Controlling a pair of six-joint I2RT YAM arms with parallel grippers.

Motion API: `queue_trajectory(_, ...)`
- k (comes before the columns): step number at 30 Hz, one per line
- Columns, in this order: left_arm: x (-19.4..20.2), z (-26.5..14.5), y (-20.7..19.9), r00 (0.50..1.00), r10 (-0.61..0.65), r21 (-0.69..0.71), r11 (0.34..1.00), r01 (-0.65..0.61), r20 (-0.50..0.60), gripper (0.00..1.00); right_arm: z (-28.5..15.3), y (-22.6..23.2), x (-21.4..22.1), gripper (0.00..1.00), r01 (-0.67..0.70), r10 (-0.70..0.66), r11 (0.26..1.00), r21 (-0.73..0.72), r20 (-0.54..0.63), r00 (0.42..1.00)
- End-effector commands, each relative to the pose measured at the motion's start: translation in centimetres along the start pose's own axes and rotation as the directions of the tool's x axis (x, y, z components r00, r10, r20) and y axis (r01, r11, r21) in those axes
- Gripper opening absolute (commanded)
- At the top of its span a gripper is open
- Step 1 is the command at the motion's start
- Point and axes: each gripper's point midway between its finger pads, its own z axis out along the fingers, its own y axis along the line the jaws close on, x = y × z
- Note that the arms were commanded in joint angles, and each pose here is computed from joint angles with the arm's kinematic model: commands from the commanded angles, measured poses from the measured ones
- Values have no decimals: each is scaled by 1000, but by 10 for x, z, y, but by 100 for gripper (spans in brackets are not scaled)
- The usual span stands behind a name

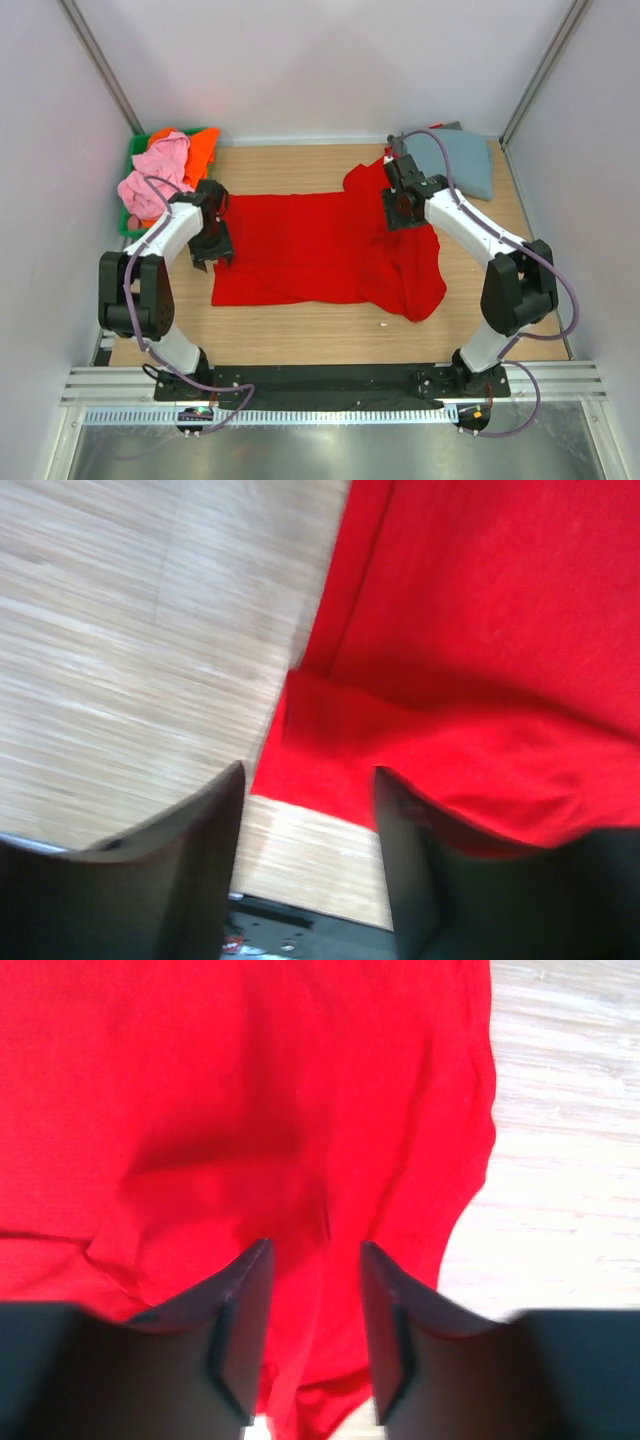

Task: Fold and stack the t-shirts
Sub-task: Fold the tshirt

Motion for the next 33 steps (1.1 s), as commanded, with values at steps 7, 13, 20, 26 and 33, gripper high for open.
queue_trajectory(7, -40, -59, 12, 983, -48, -10, 999, 50, 180, 78, -21, -15, -66, 60, -56, 46, 995, 86, 106, 993)
queue_trajectory(13, -17, -86, 27, 956, -130, 44, 991, 123, 263, 84, -68, -42, -44, 77, -172, 145, 975, 137, 189, 971)
queue_trajectory(20, 48, -56, 5, 934, -322, 262, 925, 275, 155, 84, -98, -39, 14, 88, -375, 369, 927, -26, 251, 895)
queue_trajectory(26, 62, -41, 0, 876, -462, 326, 857, 400, 138, 83, -118, -12, 41, 89, -448, 497, 861, -241, 206, 843)
queue_trajectory(33, 58, -11, 11, 816, -545, 290, 826, 484, 191, 79, -109, -2, 64, 91, -446, 495, 851, -276, 143, 857)
